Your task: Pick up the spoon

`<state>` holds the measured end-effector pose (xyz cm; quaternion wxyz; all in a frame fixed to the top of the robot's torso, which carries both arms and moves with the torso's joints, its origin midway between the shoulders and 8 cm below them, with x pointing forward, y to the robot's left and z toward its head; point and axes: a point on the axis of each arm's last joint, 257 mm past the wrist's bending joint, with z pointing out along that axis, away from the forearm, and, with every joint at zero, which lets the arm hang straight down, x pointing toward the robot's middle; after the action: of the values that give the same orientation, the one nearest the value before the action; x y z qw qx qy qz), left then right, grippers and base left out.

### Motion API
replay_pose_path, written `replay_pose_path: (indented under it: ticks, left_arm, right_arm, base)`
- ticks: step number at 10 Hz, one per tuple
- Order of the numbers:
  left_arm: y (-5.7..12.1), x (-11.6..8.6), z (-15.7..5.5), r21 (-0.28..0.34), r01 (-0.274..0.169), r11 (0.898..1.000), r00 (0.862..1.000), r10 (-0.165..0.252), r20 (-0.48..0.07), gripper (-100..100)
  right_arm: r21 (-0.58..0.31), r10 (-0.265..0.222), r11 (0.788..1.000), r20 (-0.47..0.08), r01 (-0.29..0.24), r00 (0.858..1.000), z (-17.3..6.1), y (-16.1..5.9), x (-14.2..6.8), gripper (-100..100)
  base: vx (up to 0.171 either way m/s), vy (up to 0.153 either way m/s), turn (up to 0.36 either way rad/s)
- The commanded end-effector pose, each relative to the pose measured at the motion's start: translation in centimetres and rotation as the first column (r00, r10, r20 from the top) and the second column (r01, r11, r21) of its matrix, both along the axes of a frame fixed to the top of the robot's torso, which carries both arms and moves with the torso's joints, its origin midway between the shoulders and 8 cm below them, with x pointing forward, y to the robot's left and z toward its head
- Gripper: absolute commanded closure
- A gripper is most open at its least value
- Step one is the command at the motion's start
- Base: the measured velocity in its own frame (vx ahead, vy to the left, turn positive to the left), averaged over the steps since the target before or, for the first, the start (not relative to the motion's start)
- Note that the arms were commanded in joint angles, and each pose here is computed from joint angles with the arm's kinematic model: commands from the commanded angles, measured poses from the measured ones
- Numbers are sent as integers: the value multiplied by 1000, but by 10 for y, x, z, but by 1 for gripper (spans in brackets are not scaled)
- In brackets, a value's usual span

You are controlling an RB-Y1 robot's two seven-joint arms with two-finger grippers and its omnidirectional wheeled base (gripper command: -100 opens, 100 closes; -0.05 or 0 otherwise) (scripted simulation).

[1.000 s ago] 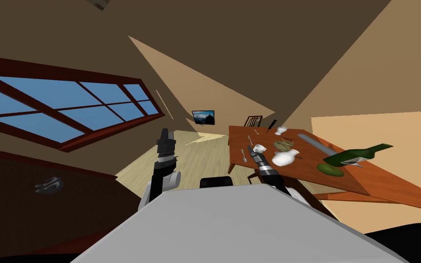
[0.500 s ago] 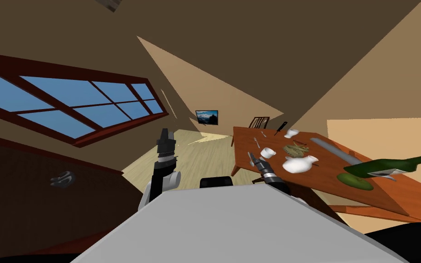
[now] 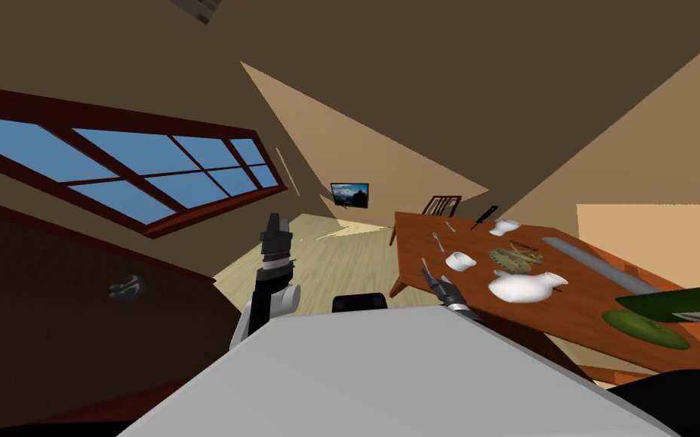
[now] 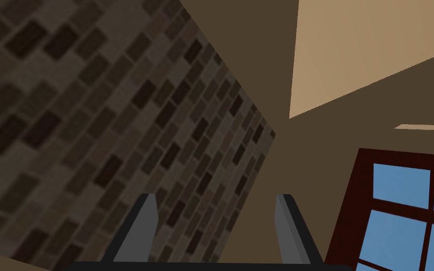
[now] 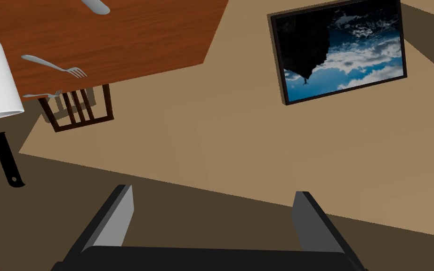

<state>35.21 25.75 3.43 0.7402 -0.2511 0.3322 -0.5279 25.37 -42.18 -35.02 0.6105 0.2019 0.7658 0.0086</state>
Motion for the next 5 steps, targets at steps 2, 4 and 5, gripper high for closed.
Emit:
replay_pose_path:
  ticks: [2, 4, 5]
  left_arm:
    - [0, 0, 0, 0, 0, 1000, 1000, 0, 0, 0]
    - [0, 0, 0, 0, 0, 1000, 1000, 0, 0, 0]
    - [0, 0, 0, 0, 0, 1000, 1000, 0, 0, 0]
  right_arm:
    - [-49, -28, 999, -97, 23, 995, -32, -12, -28, -100]
    - [-75, -47, 997, -157, 36, 986, -51, -21, -51, -100]
    - [-98, -64, 994, -208, 45, 976, -66, -27, -72, -100]
  base:
    - [99, 55, 125]
    - [67, 34, 106]
    - [76, 21, 156]
